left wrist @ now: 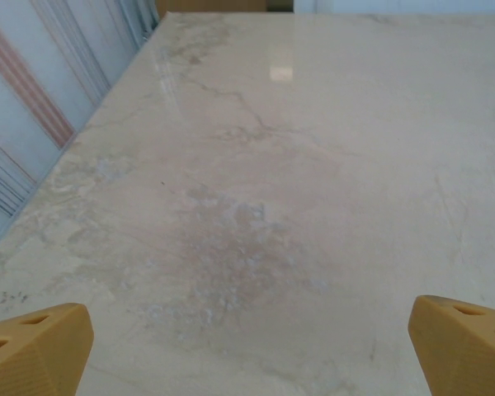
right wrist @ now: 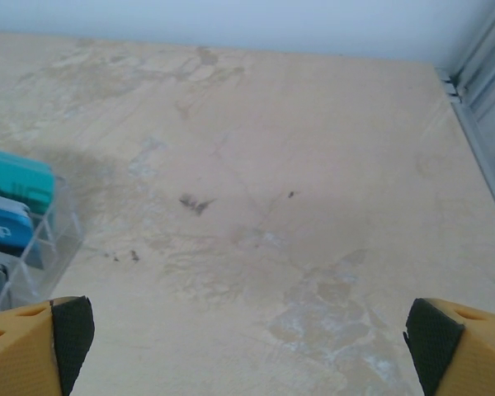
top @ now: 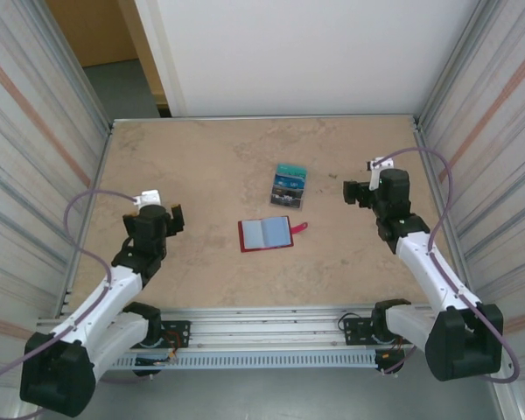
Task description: Take the credit cards out of the card holder
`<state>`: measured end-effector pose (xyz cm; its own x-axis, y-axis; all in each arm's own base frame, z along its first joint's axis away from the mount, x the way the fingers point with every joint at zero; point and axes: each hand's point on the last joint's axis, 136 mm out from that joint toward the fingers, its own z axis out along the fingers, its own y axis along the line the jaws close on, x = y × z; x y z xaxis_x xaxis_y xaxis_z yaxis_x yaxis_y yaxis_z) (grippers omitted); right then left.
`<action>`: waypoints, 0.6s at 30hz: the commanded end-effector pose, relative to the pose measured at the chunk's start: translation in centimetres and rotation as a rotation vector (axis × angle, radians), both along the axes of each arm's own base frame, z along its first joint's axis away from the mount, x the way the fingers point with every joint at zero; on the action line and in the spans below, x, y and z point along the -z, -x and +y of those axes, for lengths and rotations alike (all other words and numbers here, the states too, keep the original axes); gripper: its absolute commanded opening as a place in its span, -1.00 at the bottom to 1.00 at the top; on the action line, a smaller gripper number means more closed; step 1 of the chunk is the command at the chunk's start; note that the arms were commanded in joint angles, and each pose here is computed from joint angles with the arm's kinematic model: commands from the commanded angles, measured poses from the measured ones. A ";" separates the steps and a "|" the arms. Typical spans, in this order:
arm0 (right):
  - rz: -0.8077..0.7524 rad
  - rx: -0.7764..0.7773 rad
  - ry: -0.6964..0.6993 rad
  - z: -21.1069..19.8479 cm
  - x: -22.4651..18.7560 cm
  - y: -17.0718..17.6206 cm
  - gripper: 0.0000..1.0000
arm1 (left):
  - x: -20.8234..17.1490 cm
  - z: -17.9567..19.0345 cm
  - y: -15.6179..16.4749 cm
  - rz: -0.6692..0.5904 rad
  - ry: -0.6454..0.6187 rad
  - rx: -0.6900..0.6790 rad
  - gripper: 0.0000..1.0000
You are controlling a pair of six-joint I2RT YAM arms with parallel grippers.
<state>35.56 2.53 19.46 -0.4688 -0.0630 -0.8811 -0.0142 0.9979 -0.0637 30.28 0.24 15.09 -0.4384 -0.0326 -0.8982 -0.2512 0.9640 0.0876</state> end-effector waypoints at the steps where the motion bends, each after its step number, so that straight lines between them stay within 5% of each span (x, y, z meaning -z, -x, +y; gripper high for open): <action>1: -0.066 0.060 -0.003 -1.1 -0.1 0.2 0.97 | -1.8 0.6 -0.9 -0.124 0.010 0.019 0.97; 8: -0.060 0.109 -0.035 -2.2 0.8 1.0 0.97 | -1.4 2.5 -1.4 -0.258 0.025 0.023 0.97; 18: -0.234 0.056 0.019 -2.3 -0.4 2.8 0.97 | -0.1 1.7 -4.4 -0.269 -0.016 0.138 0.97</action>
